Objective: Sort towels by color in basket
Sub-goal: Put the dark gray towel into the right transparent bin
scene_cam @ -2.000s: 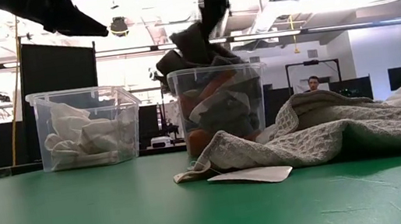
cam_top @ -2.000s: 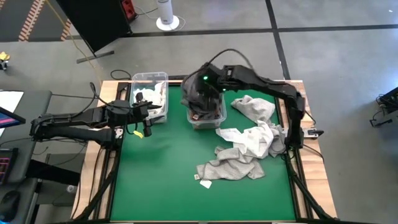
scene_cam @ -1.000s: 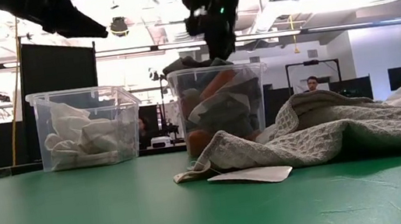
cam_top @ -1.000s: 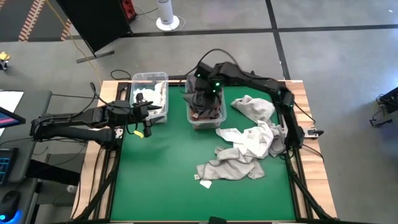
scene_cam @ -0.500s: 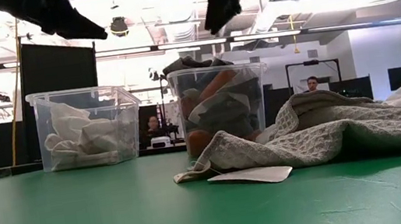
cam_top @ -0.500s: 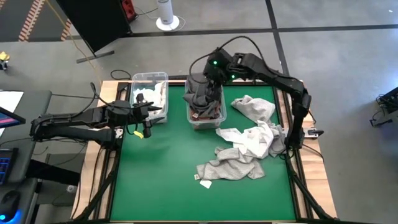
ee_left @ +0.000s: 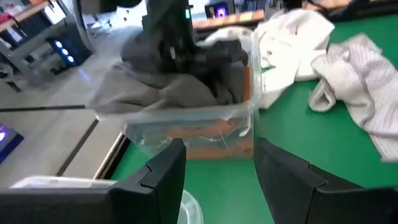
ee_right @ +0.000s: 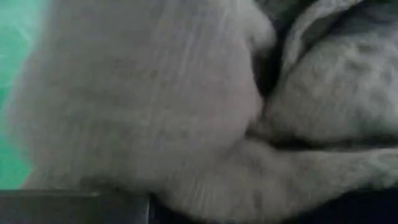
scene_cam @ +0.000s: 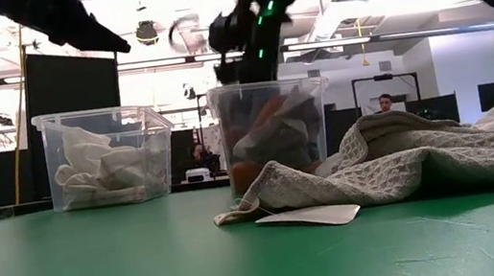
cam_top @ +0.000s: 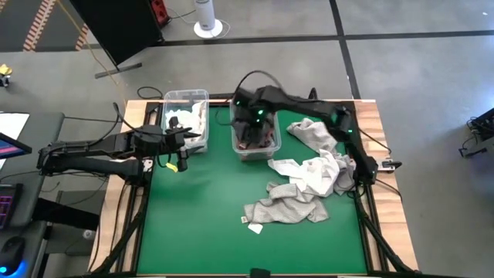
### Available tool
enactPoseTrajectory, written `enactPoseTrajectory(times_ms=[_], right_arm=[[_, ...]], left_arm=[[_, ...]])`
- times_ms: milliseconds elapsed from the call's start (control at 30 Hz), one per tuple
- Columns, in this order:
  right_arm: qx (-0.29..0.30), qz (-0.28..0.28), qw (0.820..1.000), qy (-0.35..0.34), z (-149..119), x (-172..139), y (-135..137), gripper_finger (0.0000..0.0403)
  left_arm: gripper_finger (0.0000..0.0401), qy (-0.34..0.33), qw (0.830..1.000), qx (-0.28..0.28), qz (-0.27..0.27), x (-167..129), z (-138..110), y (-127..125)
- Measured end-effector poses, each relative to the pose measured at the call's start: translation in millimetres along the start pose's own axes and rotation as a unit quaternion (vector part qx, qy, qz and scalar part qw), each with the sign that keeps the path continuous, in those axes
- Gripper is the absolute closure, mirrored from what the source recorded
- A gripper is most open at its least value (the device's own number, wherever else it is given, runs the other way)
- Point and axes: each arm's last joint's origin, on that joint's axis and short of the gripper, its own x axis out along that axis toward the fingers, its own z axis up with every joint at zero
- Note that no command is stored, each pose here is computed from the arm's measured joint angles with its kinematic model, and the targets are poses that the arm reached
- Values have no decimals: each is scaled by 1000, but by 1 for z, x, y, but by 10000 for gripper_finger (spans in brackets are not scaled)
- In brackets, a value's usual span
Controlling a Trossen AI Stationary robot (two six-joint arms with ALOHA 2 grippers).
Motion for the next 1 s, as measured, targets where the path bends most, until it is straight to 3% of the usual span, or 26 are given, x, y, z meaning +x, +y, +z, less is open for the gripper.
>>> enactPoseTrajectory(times_ms=[133,267,400,567,667,833,1000], right_arm=[[7,17,998,55,-4,34,-5,175],[5,18,998,58,-5,34,-3,178],[3,0,1000,31,-4,-2,0,179],[17,-60,995,-84,-6,-93,0,179],[19,-85,988,-128,-12,-128,2,179],[30,-97,976,-190,-15,-155,5,179],[-7,-108,966,-236,5,-144,7,179]], left_arm=[[218,11,1000,5,-2,0,-2,0],[218,10,1000,9,0,0,-2,0],[218,9,1000,9,1,0,-2,0],[218,2,1000,2,2,0,0,0],[218,-1,1000,-1,3,0,0,0],[218,-1,1000,-2,3,0,0,0],[218,-2,1000,1,3,0,0,0]])
